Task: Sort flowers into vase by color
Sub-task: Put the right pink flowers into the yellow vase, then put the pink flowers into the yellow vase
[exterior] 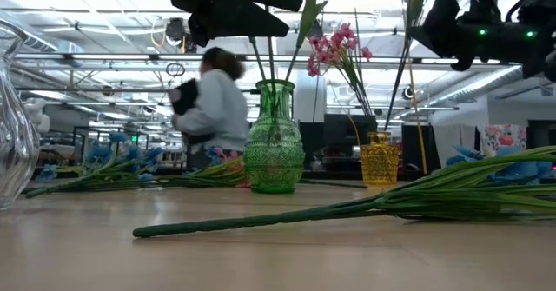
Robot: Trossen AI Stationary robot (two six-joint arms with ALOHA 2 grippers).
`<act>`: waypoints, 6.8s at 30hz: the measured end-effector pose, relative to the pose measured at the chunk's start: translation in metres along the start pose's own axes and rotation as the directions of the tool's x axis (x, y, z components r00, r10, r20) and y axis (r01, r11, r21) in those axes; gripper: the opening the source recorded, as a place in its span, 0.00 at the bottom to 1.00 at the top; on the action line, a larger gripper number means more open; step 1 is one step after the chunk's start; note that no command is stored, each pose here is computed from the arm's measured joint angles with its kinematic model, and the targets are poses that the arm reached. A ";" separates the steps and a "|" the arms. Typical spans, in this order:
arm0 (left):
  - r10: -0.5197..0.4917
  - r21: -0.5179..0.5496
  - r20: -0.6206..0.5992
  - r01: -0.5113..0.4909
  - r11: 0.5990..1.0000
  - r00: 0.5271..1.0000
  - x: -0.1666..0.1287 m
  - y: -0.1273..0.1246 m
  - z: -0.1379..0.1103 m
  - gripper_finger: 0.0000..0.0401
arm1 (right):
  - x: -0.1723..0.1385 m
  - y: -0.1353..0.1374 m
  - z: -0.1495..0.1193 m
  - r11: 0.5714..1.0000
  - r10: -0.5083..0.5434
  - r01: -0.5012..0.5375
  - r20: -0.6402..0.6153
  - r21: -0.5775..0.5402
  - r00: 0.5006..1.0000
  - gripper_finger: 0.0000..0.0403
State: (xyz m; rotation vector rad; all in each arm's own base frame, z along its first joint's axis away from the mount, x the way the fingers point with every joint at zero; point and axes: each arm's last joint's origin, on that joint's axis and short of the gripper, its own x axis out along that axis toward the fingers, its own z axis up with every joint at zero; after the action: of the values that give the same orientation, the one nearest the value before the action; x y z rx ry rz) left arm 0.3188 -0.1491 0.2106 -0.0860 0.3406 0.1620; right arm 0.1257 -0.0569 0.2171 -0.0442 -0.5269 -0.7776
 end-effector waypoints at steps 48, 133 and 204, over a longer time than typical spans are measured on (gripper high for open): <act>-0.015 -0.001 -0.006 0.015 1.000 1.000 0.000 -0.001 0.000 0.54 | 0.027 0.010 -0.041 0.989 -0.145 0.133 -0.277 -0.063 0.950 0.00; 0.211 -0.073 -0.795 -0.435 0.898 0.569 -0.014 0.101 -0.047 0.54 | -0.044 0.078 0.003 0.983 0.180 -0.154 -0.374 0.099 0.910 0.68; 0.388 -0.194 -0.635 -0.624 0.757 0.668 -0.074 0.151 -0.007 0.01 | -0.043 0.078 0.006 0.982 0.186 -0.184 -0.359 0.039 0.915 0.68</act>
State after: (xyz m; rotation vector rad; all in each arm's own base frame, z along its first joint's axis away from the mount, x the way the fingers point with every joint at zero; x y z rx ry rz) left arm 0.2215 -0.0119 0.2210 -0.4556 0.9318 0.8006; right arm 0.1506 0.0284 0.2135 0.0522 -0.1693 -0.5800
